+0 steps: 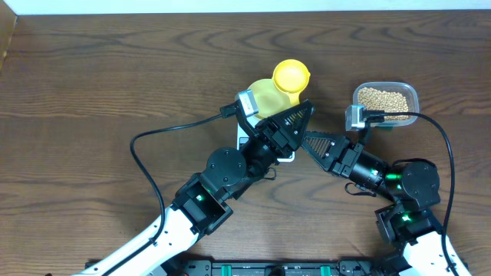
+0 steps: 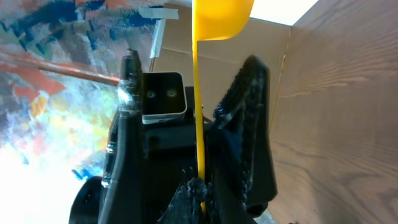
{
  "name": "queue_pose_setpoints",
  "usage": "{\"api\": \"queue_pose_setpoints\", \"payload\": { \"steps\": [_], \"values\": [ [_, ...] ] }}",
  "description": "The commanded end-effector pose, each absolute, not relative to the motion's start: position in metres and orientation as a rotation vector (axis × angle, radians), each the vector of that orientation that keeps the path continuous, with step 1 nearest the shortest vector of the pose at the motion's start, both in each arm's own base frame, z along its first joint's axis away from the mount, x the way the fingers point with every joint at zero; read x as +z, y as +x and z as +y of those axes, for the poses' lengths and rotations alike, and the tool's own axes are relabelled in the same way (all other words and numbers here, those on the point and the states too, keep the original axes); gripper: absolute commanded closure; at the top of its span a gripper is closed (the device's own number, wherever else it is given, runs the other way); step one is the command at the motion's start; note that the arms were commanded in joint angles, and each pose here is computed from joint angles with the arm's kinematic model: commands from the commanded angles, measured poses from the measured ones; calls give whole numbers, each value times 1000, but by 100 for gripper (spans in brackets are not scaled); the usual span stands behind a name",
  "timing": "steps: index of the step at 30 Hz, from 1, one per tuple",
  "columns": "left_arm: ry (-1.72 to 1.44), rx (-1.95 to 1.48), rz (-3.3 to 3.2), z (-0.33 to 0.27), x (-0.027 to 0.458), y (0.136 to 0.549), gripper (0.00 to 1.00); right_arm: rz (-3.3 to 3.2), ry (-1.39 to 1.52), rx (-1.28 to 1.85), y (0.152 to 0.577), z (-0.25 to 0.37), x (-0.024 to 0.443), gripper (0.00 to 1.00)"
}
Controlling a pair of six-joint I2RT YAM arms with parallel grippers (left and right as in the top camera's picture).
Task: Scoop item into bowl and weigh 50g on scale
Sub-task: 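Close the right gripper on the scoop handle beside the left gripper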
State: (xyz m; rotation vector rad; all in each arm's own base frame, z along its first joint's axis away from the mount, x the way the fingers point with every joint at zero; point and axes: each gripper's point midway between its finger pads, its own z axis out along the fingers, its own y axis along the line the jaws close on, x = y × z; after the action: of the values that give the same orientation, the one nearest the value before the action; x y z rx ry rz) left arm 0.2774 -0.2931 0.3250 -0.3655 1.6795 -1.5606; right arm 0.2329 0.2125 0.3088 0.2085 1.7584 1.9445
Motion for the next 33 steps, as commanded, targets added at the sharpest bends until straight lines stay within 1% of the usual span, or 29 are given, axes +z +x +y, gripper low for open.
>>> {"api": "queue_pose_setpoints", "payload": {
  "steps": [1, 2, 3, 7, 9, 11, 15, 19, 22, 23, 25, 27, 28, 29, 30, 32, 33],
  "values": [
    [-294, -1527, 1669, -296, 329, 276, 39, 1717, 154, 1887, 236, 210, 316, 98],
    [-282, -1509, 1666, -295, 329, 277, 36, 1714, 153, 1873, 238, 208, 315, 98],
    [-274, -1496, 1663, -295, 329, 278, 36, 1714, 154, 1870, 238, 207, 315, 99],
    [-191, -1294, 1617, -283, 330, 288, 31, 1785, 184, 1809, 245, 204, 296, 99],
    [-155, -1214, 1601, -279, 330, 291, 31, 1846, 187, 1776, 245, 205, 282, 99],
    [-131, -1152, 1604, -276, 327, 294, 30, 1865, 164, 1765, 243, 206, 278, 98],
    [-125, -976, 1695, -263, 299, 304, 31, 1886, 124, 1755, 239, 208, 273, 98],
    [-137, -876, 1811, -251, 268, 310, 31, 1879, 114, 1735, 241, 206, 273, 98],
    [-154, -835, 1845, -241, 259, 314, 31, 1897, 93, 1711, 241, 204, 268, 98],
    [-163, -820, 1854, -236, 258, 315, 31, 1927, 87, 1692, 241, 203, 260, 98],
    [-147, -842, 1888, -226, 258, 313, 31, 2045, 85, 1609, 238, 200, 229, 98],
    [-114, -904, 1913, -225, 259, 308, 31, 2081, 44, 1558, 235, 199, 218, 98],
    [-93, -974, 1940, -226, 260, 303, 37, 2076, -10, 1546, 233, 200, 217, 98],
    [-95, -1026, 1963, -225, 259, 300, 52, 2072, -29, 1544, 232, 200, 218, 98],
    [-95, -1082, 1988, -225, 257, 296, 57, 2068, -52, 1538, 231, 201, 218, 99],
    [-39, -1216, 2033, -232, 256, 286, 57, 2070, -92, 1517, 229, 201, 215, 99],
    [-5, -1261, 2043, -234, 257, 281, 51, 2073, -110, 1503, 229, 201, 213, 99]
  ]
}}
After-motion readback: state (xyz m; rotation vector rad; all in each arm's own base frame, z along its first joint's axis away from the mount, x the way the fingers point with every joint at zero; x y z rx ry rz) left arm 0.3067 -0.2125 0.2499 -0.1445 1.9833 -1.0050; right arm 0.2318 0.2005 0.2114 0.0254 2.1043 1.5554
